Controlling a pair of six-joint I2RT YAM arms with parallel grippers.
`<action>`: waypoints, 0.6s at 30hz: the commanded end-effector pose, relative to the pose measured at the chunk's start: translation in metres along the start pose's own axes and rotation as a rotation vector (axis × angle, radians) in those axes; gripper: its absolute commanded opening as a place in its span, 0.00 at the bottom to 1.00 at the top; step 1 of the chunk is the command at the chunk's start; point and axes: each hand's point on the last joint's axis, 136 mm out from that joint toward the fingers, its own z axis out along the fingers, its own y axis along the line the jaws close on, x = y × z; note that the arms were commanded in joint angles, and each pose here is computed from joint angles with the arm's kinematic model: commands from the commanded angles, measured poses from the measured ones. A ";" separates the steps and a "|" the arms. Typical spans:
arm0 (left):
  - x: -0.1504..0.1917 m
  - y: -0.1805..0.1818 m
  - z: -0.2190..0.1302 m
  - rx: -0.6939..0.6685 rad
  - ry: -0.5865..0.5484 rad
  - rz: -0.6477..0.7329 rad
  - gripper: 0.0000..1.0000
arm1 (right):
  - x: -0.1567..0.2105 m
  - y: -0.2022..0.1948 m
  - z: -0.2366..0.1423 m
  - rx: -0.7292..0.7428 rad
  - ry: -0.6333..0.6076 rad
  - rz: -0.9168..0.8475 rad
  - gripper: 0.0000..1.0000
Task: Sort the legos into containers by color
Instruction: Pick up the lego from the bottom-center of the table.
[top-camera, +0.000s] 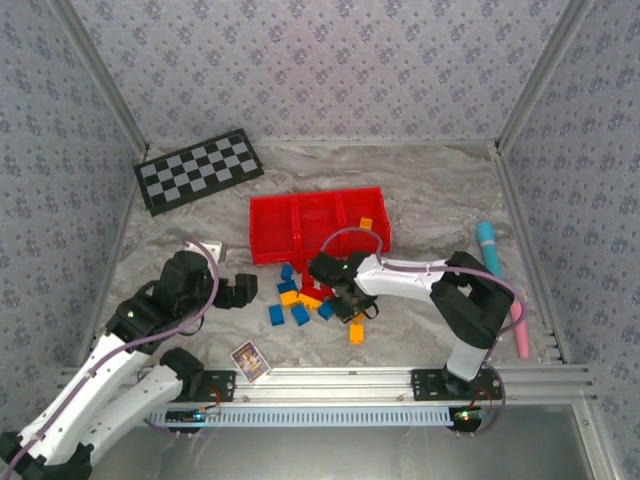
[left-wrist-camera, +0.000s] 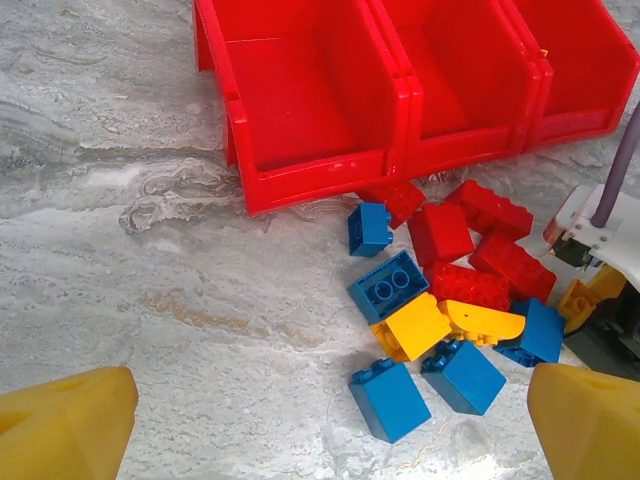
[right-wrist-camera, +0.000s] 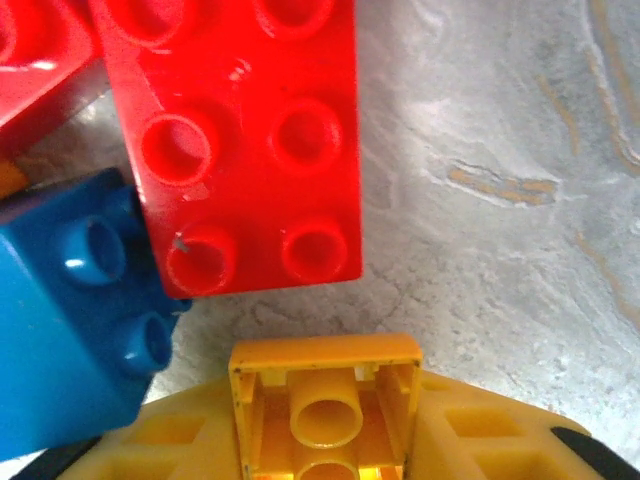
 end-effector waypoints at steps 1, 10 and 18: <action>0.000 0.002 -0.002 -0.014 -0.008 -0.003 1.00 | 0.006 -0.033 -0.005 0.124 -0.011 0.068 0.33; 0.003 0.003 -0.001 -0.023 0.005 0.000 1.00 | -0.043 -0.076 -0.084 0.110 -0.277 0.236 0.33; 0.004 0.001 -0.002 -0.022 0.023 0.003 1.00 | -0.129 -0.139 -0.115 -0.015 -0.438 0.427 0.34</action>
